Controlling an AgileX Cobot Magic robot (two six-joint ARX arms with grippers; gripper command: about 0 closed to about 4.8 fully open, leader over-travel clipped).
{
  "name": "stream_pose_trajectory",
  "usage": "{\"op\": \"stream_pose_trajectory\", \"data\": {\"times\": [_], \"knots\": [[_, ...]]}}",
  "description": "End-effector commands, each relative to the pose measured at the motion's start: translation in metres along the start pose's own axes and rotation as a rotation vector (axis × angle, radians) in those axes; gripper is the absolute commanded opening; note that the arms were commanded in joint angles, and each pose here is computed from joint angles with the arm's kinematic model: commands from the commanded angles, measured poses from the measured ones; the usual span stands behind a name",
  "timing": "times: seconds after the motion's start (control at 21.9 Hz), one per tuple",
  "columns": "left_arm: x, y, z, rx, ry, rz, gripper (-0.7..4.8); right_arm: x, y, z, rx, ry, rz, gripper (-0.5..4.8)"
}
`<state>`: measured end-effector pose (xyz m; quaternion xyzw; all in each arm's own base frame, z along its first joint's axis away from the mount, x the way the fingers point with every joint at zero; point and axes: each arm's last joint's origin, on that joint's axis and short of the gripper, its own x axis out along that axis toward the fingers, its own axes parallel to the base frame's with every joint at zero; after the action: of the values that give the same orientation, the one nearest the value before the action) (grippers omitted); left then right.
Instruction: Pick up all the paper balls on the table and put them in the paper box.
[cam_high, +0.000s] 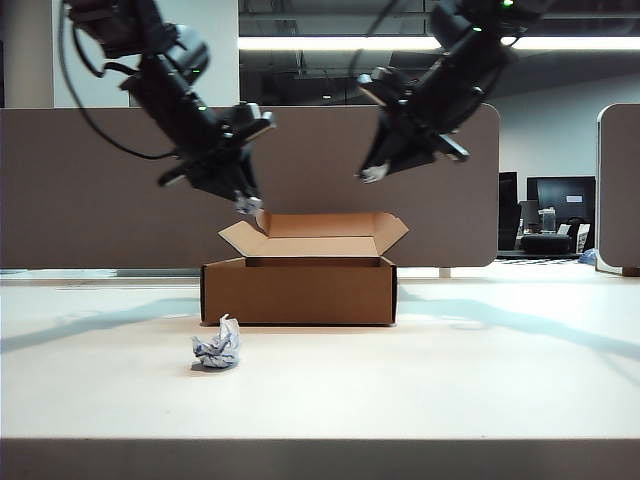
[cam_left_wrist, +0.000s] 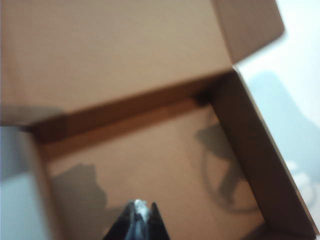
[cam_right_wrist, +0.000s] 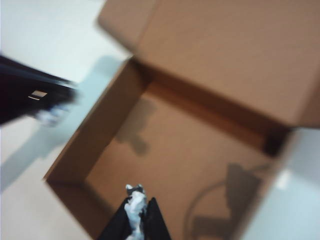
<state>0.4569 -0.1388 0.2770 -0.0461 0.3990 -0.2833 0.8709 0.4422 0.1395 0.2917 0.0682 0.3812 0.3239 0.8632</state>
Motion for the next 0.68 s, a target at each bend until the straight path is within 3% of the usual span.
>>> {"op": "stream_pose_trajectory", "data": {"times": [0.05, 0.14, 0.23, 0.5, 0.59, 0.64, 0.68], "knots": [[0.003, -0.012, -0.001, 0.067, 0.014, -0.002, 0.51, 0.011, 0.010, -0.004, -0.066, 0.022, -0.014, 0.43], [0.005, -0.015, -0.002, 0.072, 0.021, 0.022, 1.29, 0.015, 0.012, -0.005, -0.075, 0.030, -0.020, 1.06], [0.005, -0.015, -0.005, 0.070, 0.048, 0.039, 1.98, 0.016, 0.013, -0.006, -0.079, 0.036, -0.020, 2.16], [0.003, -0.014, -0.008, 0.080, 0.087, 0.025, 1.97, 0.016, 0.013, -0.007, -0.076, 0.042, -0.014, 2.24], [0.001, -0.016, -0.009, 0.081, 0.101, -0.012, 1.90, 0.015, 0.014, -0.007, -0.097, 0.043, 0.007, 2.52], [-0.004, -0.018, -0.012, 0.083, 0.131, -0.049, 1.82, 0.013, 0.015, -0.009, -0.123, 0.068, 0.060, 2.97], [-0.013, -0.021, -0.015, 0.101, 0.178, -0.052, 1.82, 0.009, 0.015, -0.011, -0.108, 0.092, 0.071, 2.96]]}}
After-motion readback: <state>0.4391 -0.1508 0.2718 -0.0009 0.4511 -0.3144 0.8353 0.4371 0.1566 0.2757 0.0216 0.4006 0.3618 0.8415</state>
